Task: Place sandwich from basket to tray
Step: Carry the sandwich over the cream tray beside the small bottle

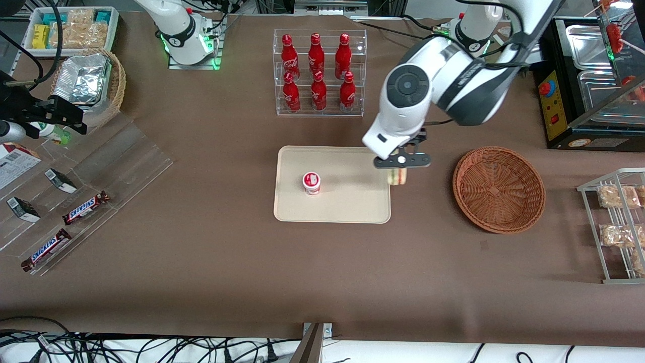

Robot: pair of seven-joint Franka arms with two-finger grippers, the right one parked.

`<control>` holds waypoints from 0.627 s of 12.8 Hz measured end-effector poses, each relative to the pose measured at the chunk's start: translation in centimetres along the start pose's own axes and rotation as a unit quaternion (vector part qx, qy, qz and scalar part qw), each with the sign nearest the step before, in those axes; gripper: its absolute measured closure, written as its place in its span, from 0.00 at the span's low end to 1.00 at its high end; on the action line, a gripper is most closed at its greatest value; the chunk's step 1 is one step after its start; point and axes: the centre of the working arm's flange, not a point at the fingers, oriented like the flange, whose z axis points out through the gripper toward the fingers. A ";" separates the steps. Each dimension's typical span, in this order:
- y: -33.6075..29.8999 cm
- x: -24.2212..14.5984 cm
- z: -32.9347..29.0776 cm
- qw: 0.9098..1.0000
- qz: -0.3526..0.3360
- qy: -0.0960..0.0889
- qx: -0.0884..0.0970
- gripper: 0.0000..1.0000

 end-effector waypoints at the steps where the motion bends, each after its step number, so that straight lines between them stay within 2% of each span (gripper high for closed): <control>1: 1.9 -0.4 1.2 1.000 0.000 0.002 -0.010 0.66; 2: 3.5 -0.8 2.7 1.000 0.001 0.002 -0.015 0.66; 3: 4.9 -1.1 4.2 1.000 -0.001 0.009 -0.010 0.66; 5: 6.9 -1.2 7.7 0.999 -0.009 0.033 0.013 0.66; 6: 7.5 -1.1 9.4 0.999 -0.009 0.039 0.020 0.66; 8: 8.2 -0.7 11.7 0.999 -0.008 0.046 0.020 0.66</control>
